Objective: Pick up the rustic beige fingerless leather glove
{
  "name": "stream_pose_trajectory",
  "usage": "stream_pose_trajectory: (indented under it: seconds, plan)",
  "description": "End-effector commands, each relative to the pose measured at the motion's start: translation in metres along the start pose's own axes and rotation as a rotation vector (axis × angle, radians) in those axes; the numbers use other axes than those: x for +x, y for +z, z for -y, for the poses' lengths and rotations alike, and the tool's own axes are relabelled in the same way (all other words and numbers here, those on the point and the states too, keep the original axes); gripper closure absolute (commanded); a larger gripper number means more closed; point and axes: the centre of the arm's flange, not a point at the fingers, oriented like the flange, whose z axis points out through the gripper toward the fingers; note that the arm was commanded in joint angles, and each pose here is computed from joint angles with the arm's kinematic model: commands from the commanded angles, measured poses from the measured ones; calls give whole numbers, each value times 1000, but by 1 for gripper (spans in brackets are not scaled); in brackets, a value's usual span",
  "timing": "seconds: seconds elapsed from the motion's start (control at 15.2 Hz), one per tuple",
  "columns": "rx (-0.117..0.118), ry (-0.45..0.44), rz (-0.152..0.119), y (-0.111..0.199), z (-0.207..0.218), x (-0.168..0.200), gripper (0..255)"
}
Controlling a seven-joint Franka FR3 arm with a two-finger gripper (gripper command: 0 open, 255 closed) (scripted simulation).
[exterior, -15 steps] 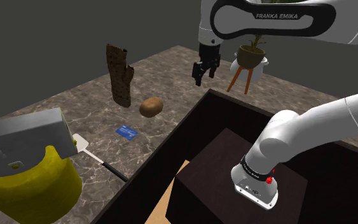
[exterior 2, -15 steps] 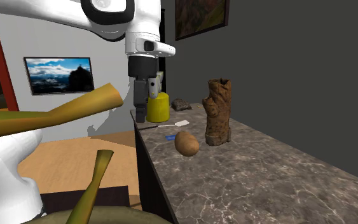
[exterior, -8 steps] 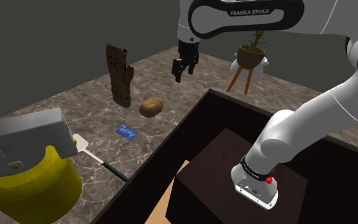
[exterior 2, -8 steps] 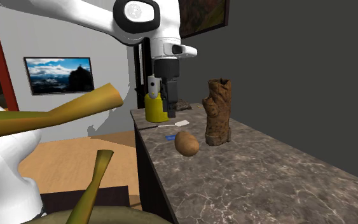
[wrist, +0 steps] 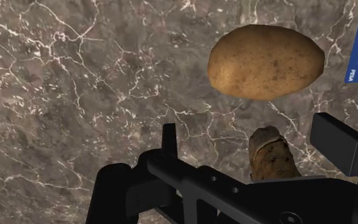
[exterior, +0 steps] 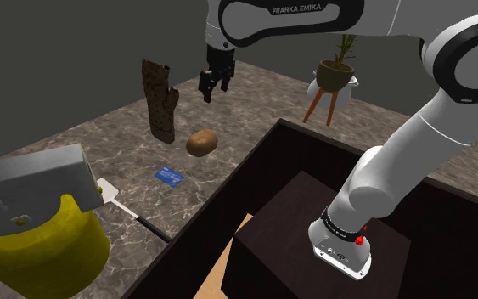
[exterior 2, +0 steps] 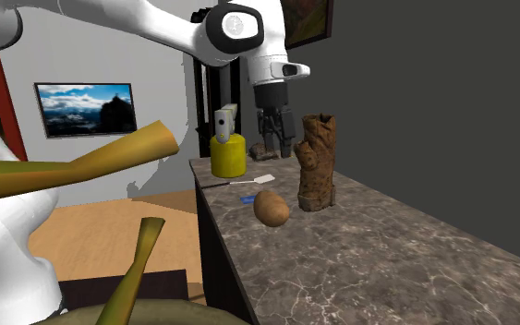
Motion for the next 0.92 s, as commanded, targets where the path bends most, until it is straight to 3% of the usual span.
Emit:
stream_pose_trajectory:
  seconds: [0.0, 0.53, 0.86]
  plan:
    - [6, -31, -26, 1, 15, 22, 0]
    - [29, -153, -125, -9, 68, 95, 0]
    - [29, -154, -126, 11, 70, 93, 0]
